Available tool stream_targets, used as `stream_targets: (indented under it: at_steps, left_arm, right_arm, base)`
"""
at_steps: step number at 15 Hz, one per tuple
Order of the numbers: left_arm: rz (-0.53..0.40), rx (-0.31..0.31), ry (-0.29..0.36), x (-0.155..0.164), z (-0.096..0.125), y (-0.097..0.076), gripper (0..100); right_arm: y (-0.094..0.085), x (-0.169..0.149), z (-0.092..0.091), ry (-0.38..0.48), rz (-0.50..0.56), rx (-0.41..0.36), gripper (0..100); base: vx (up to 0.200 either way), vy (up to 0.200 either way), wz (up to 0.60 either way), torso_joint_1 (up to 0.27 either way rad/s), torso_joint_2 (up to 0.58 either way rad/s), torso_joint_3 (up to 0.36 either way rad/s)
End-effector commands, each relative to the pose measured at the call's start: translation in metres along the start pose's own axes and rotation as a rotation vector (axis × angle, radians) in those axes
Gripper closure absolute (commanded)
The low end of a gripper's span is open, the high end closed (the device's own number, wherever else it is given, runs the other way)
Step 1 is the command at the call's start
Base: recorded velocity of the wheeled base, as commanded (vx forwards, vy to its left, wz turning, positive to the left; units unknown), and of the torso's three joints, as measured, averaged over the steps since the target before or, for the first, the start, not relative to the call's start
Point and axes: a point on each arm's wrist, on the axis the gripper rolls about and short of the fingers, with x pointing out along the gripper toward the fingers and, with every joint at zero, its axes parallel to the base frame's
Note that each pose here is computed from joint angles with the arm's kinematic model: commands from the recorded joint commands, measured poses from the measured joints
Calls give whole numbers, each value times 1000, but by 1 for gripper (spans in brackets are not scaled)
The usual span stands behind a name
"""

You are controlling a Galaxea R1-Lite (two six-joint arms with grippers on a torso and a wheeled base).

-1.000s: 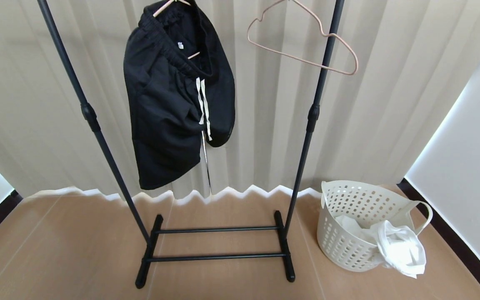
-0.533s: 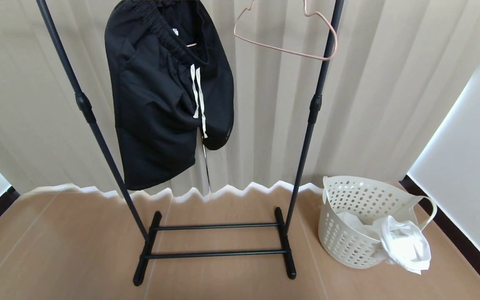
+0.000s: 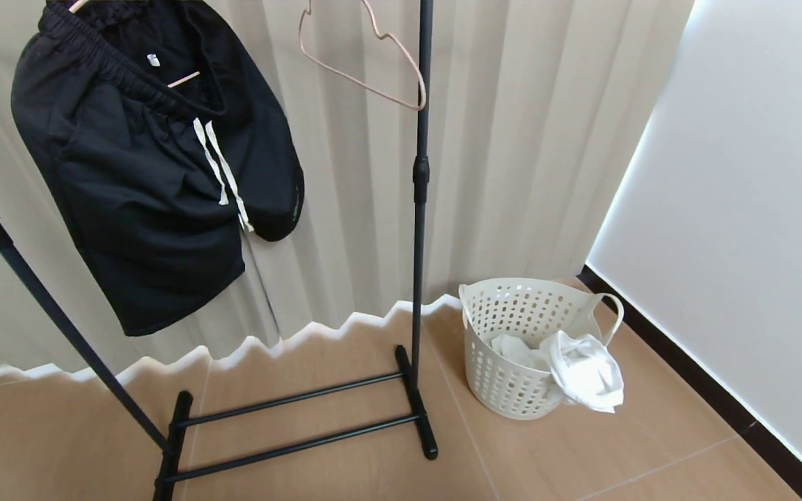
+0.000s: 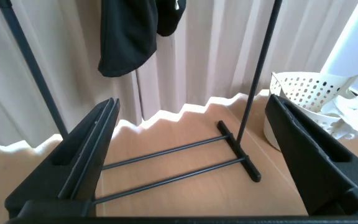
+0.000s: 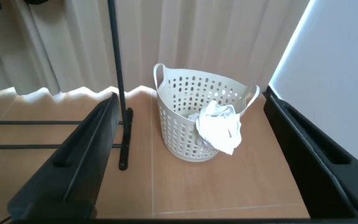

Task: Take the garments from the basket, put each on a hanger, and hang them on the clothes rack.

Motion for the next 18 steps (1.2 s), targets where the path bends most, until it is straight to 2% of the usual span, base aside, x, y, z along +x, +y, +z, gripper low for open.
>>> stream_targets:
  at_steps: [1, 8, 9, 18]
  left_arm:
    - [1, 0, 1, 0, 0, 0, 0]
    - [1, 0, 1, 0, 0, 0, 0]
    - [1, 0, 1, 0, 0, 0, 0]
    - [1, -2, 0, 0, 0, 0, 0]
  right_arm:
    - [0, 0, 0, 2, 0, 0, 0]
    - [0, 0, 0, 2, 0, 0, 0]
    - [0, 0, 0, 2, 0, 0, 0]
    - [0, 0, 0, 2, 0, 0, 0]
  base:
    - [200, -200, 0, -2, 2, 7]
    - [200, -200, 0, 2, 2, 4]
    - [0, -200, 0, 7, 2, -2]
    - [0, 0, 0, 0, 0, 0]
